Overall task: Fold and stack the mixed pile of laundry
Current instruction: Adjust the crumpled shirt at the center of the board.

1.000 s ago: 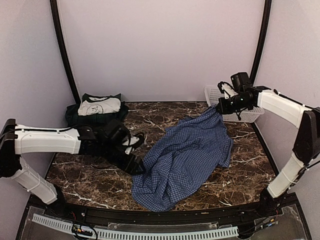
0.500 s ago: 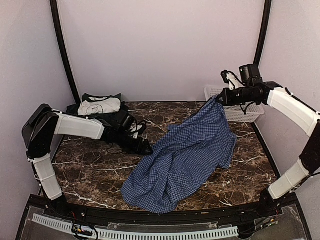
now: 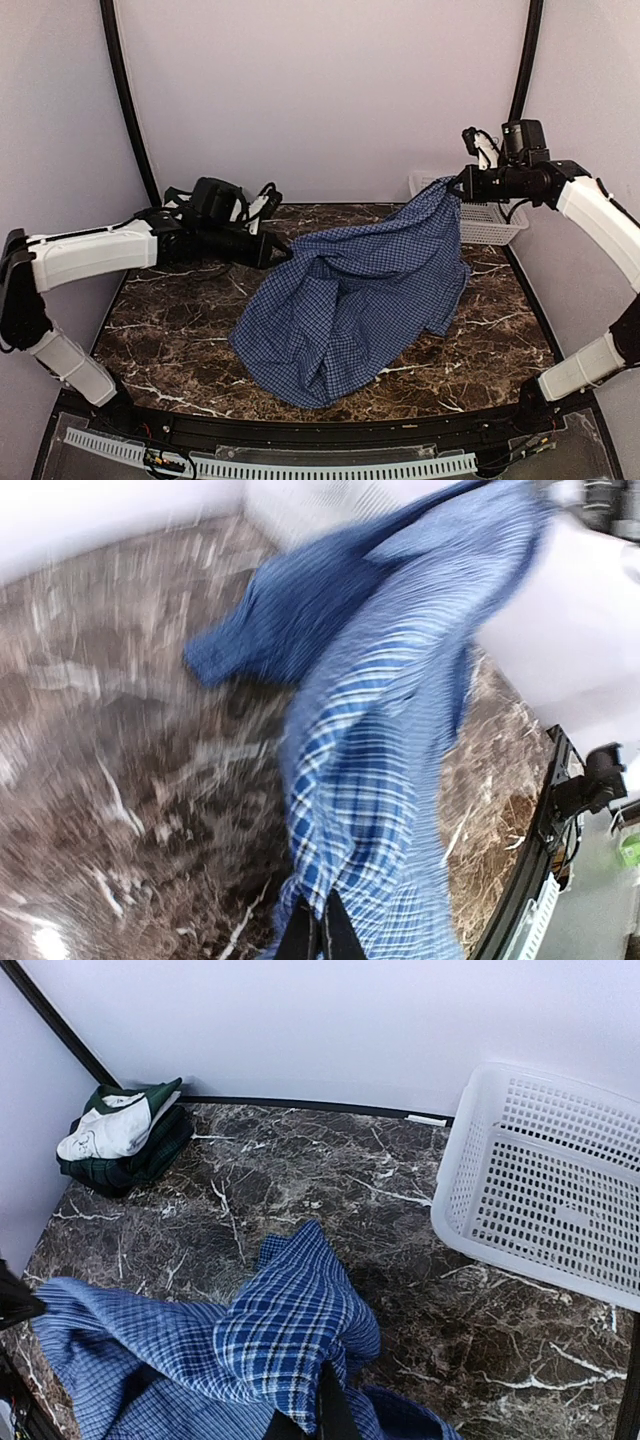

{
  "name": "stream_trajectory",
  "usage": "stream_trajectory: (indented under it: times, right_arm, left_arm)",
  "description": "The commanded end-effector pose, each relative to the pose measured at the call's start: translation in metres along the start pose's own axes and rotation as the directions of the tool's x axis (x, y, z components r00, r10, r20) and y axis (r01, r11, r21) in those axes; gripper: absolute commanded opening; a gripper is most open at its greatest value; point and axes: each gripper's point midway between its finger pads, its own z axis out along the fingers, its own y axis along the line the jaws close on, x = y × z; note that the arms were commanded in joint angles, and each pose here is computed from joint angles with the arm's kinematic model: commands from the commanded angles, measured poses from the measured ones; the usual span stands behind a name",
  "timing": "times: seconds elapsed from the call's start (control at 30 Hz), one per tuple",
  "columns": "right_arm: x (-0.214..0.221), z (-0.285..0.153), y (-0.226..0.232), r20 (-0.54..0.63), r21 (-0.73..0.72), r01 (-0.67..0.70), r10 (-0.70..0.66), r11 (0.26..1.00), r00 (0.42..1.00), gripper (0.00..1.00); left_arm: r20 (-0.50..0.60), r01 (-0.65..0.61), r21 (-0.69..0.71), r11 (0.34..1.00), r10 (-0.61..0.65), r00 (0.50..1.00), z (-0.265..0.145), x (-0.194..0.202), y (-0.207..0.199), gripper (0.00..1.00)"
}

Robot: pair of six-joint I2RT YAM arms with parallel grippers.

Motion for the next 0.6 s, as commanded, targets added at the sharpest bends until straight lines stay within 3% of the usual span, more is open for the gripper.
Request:
stream_trajectory:
  times: [0.0,0.1,0.2,0.27,0.33,0.4,0.43,0.53,0.57]
  right_arm:
    - [-0.003,-0.018,-0.001,0.051,0.01,-0.026,0.025,1.0,0.998,0.0]
    - [0.006,-0.024,0.002,0.05,-0.001,-0.031,0.031,1.0,0.998,0.0]
    - [0.019,-0.026,0.002,0.033,-0.008,-0.033,0.034,0.999,0.999,0.0]
    - [0.031,-0.023,0.003,0.003,-0.021,-0.041,0.041,0.999,0.999,0.0]
    - [0.042,-0.022,0.002,-0.015,-0.024,-0.05,0.05,0.998,0.999,0.0]
    - [0.052,-0.021,0.001,-0.027,-0.022,-0.061,0.06,0.998,0.998,0.0]
    - [0.055,-0.021,0.001,-0.033,-0.023,-0.063,0.063,0.998,0.998,0.0]
    - [0.063,-0.023,0.0,-0.045,-0.022,-0.065,0.064,0.998,0.997,0.0]
    - [0.065,-0.024,0.001,-0.046,-0.028,-0.064,0.063,0.998,0.997,0.0]
  left_arm:
    - [0.07,-0.301,0.026,0.953,0.299,0.952,-0.047,0.001,-0.07,0.0]
    - [-0.099,-0.392,0.141,0.909,0.407,0.908,-0.031,0.071,-0.102,0.0]
    - [-0.301,-0.437,0.233,0.869,0.492,0.817,-0.016,0.158,-0.105,0.0]
    - [-0.422,-0.429,0.244,0.87,0.493,0.761,-0.01,0.196,-0.098,0.0]
    - [-0.487,-0.392,0.24,0.888,0.459,0.743,-0.006,0.212,-0.094,0.04]
    - [-0.483,-0.376,0.199,0.905,0.424,0.766,-0.004,0.205,-0.092,0.17]
    - [-0.443,-0.365,0.205,0.908,0.418,0.793,-0.01,0.193,-0.098,0.3]
    - [-0.235,-0.301,0.234,0.924,0.355,0.905,-0.029,0.137,-0.114,0.59]
    - [-0.161,-0.292,0.26,0.92,0.34,0.927,-0.045,0.12,-0.12,0.63]
